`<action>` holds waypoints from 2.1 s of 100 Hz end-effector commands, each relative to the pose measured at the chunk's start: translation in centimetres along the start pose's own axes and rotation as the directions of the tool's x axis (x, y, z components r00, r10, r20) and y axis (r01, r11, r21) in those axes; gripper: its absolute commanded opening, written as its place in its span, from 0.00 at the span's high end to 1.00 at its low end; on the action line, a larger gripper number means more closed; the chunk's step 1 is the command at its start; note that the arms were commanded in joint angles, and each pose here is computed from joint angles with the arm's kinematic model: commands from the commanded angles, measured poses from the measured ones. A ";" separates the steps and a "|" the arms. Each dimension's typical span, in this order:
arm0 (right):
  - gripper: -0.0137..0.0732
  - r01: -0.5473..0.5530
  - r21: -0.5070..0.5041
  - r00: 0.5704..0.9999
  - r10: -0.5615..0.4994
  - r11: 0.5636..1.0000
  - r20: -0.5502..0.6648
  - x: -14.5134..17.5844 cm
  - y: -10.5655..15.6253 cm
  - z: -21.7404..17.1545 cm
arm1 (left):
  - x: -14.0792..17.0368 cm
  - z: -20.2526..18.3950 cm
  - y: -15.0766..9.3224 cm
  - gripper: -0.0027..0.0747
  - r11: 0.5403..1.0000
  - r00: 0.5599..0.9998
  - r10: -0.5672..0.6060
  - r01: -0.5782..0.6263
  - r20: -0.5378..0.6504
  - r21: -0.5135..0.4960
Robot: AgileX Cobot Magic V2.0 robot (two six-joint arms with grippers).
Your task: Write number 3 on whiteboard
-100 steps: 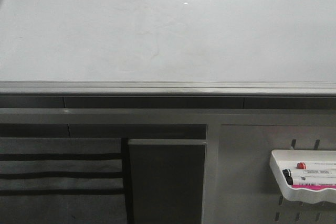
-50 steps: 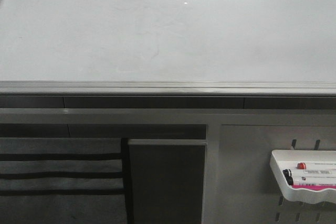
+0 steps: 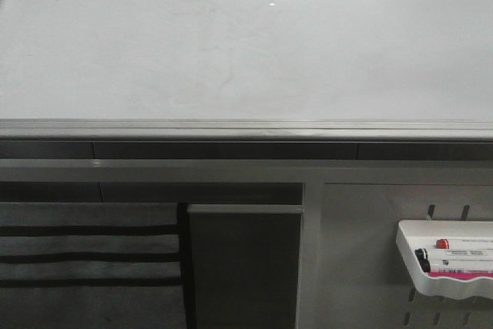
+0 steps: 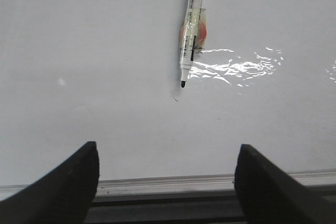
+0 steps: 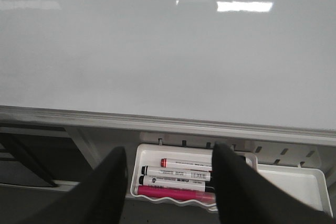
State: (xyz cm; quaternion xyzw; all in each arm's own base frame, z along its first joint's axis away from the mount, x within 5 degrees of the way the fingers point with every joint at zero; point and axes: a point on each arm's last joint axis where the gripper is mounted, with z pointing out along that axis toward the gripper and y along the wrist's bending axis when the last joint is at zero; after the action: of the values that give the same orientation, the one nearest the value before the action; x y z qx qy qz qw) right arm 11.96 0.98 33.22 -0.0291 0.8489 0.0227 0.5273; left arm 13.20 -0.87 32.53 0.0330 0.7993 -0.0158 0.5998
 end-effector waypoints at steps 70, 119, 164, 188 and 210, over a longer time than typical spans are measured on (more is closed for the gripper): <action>0.44 0.014 -0.003 0.990 -0.013 1.000 0.143 -2.0 0.1 -0.4 | -6.6 14.9 -1.2 0.33 0.991 0.974 0.122 -0.110 -0.193 0.069; 0.44 0.014 -0.003 0.992 -0.014 1.000 0.126 -1.9 0.1 -0.3 | -7.2 18.3 -1.5 0.39 0.990 0.978 0.131 -0.121 -0.160 0.071; 0.44 0.014 -0.003 0.991 -0.014 1.000 0.130 -1.9 0.1 -0.3 | -7.0 18.9 -1.6 0.80 0.990 0.979 0.131 -0.121 -0.154 0.070; 0.44 0.014 -0.003 0.991 -0.014 1.000 0.130 -1.9 0.1 -0.3 | -7.0 18.9 -1.6 0.88 0.990 0.979 0.131 -0.121 -0.154 0.070; 0.44 0.014 -0.003 0.991 -0.013 1.000 0.136 -2.0 0.1 -0.3 | -6.9 18.8 -1.6 0.91 0.990 0.979 0.131 -0.121 -0.158 0.070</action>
State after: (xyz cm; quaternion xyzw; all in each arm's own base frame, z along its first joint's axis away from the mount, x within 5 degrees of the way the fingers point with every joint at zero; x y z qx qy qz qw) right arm 12.24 1.01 33.47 -0.0299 0.8401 0.0231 0.5411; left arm 33.14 -3.74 31.12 0.1046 0.8747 0.0011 0.4732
